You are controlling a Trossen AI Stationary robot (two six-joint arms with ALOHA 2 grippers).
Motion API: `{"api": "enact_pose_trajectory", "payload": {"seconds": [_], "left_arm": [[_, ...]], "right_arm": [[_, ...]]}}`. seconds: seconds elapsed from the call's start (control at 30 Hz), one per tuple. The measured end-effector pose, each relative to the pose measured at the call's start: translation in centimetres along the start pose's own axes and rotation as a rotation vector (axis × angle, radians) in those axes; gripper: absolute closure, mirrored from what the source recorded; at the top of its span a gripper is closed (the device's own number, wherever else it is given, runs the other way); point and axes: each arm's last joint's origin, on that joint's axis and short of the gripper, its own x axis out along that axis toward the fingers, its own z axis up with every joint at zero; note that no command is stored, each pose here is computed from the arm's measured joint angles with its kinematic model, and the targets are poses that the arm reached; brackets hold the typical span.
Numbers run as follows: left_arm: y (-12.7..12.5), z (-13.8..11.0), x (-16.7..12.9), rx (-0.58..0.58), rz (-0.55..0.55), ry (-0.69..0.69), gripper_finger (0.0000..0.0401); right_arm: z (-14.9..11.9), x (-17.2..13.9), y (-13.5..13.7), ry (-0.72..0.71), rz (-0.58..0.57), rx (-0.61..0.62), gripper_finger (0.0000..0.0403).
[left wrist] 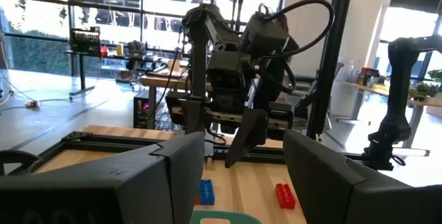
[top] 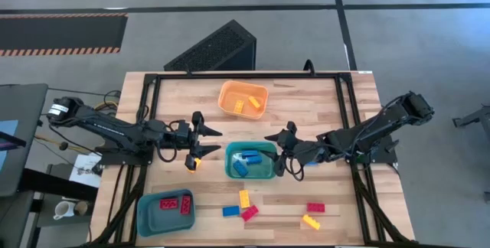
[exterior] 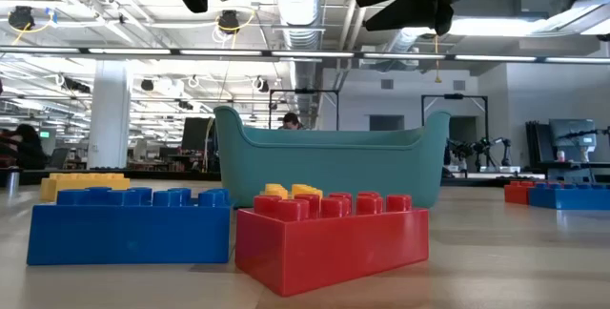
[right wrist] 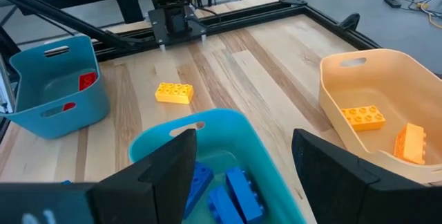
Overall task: Sort & place blocks by color
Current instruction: Put the red game piece into the blue bin
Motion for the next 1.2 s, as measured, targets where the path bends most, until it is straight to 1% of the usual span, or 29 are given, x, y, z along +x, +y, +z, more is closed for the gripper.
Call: {"api": "enact_pose_trajectory", "payload": {"seconds": [0.17, 0.73, 0.87, 1.2], "left_arm": [[-0.05, 0.02, 0.00, -0.001, -0.017, -0.001, 0.0216], [-0.05, 0.02, 0.00, 0.000, -0.017, -0.002, 0.0216], [-0.06, 0.07, 0.00, -0.024, -0.018, -0.007, 0.0216], [-0.05, 0.05, 0.00, -0.024, -0.017, -0.005, 0.0216]], "right_arm": [[0.03, 0.00, 0.01, -0.003, 0.001, 0.002, 0.0143], [0.14, 0.19, -0.27, -0.004, -0.010, 0.013, 0.0143], [0.22, 0.33, -0.50, -0.005, -0.019, 0.017, 0.0143], [0.37, 0.58, -0.90, -0.007, -0.034, 0.024, 0.0143]]}}
